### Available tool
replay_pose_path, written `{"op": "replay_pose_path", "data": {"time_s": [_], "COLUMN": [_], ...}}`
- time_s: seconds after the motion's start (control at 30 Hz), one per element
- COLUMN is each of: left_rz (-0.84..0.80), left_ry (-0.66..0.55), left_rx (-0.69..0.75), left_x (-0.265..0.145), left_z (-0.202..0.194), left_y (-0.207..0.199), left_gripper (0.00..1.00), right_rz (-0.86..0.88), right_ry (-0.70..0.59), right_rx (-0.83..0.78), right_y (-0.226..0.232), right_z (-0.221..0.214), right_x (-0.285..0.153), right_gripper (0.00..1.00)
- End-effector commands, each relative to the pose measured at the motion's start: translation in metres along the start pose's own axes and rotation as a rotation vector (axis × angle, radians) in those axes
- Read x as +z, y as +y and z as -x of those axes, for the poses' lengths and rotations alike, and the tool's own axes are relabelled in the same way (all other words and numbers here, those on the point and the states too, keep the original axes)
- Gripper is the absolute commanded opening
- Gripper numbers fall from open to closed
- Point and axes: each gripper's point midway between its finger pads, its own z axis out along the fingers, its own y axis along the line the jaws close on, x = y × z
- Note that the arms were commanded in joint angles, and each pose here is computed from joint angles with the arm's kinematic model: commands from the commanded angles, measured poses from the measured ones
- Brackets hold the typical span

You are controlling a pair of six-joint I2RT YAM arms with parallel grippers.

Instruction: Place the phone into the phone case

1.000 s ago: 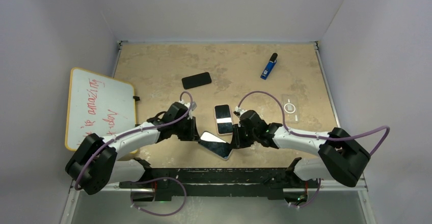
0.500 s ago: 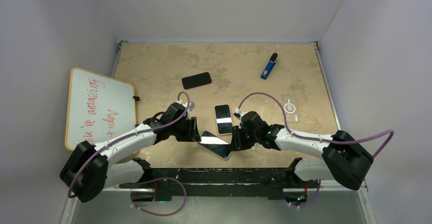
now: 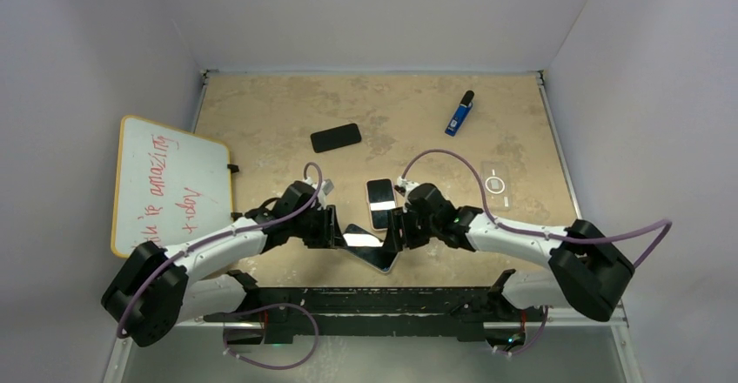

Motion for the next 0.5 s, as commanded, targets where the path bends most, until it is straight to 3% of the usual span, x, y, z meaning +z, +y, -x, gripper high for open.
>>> {"op": "replay_pose_path", "data": {"time_s": [0.0, 0.47], "left_rz": [-0.046, -0.028], "left_ry": [-0.021, -0.029], "left_rx": [-0.007, -0.017], "left_x": [0.006, 0.017], "left_z": [0.005, 0.005], "left_y": [-0.009, 0.000], "left_gripper": [0.34, 0.18], "right_rz": [0.032, 0.236], "right_ry": [-0.030, 0.054], "right_rx": [-0.079, -0.031], "right_y": [0.013, 0.049], "right_z": [0.026, 0.019], "right_x": [0.010, 0.023], "right_gripper": [0.60, 0.59]}}
